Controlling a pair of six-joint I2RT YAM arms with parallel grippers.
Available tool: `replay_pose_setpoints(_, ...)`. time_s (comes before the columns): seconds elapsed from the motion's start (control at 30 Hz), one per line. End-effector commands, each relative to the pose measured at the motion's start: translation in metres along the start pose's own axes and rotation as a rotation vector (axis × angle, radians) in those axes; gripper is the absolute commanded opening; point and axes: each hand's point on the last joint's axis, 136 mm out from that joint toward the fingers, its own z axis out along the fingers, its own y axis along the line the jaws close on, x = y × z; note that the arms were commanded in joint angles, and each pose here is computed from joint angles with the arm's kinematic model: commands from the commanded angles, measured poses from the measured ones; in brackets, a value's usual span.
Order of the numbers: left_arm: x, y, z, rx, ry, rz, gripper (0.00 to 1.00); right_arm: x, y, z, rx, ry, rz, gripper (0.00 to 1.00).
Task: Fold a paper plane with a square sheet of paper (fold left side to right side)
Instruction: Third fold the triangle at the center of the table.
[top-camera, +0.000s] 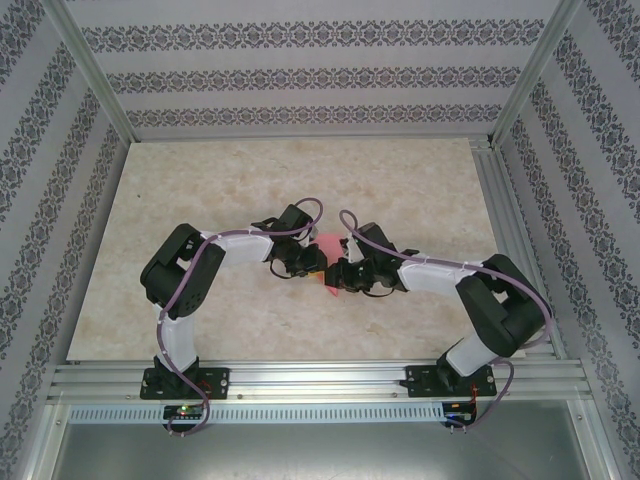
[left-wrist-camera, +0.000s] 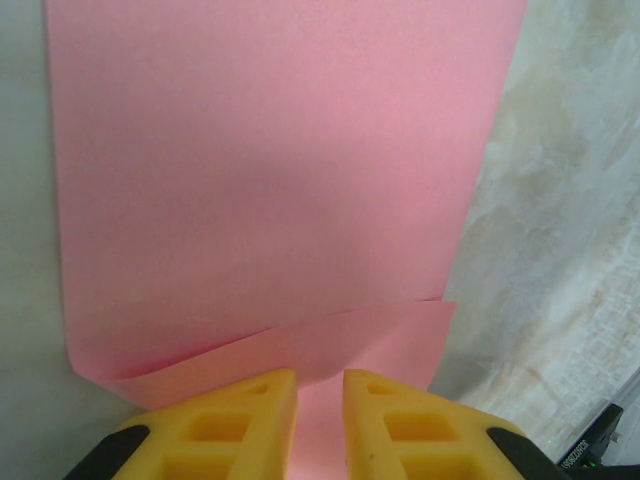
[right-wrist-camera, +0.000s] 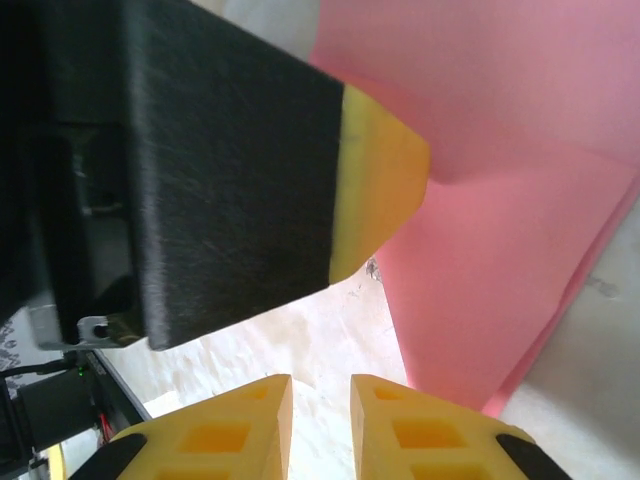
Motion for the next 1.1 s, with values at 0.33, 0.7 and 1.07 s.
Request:
replay_pose_setpoints(0.33,0.017,0.026,0.011,-0.097,0.057,-0.013,0.23,0.008,-0.01,0.014,-0.008,0.056,0.041,0.22)
replay_pose_setpoints(0.7,0.014,0.025,0.011,-0.099,0.057,-0.008,0.23,0.017,-0.025,0.023,0.021,0.09,0.068,0.21)
replay_pose_setpoints(1.07,0.013,0.026,0.013,-0.104,0.056,-0.009,0.23,0.039,-0.044,0.021,0.074,0.139,0.103,0.21)
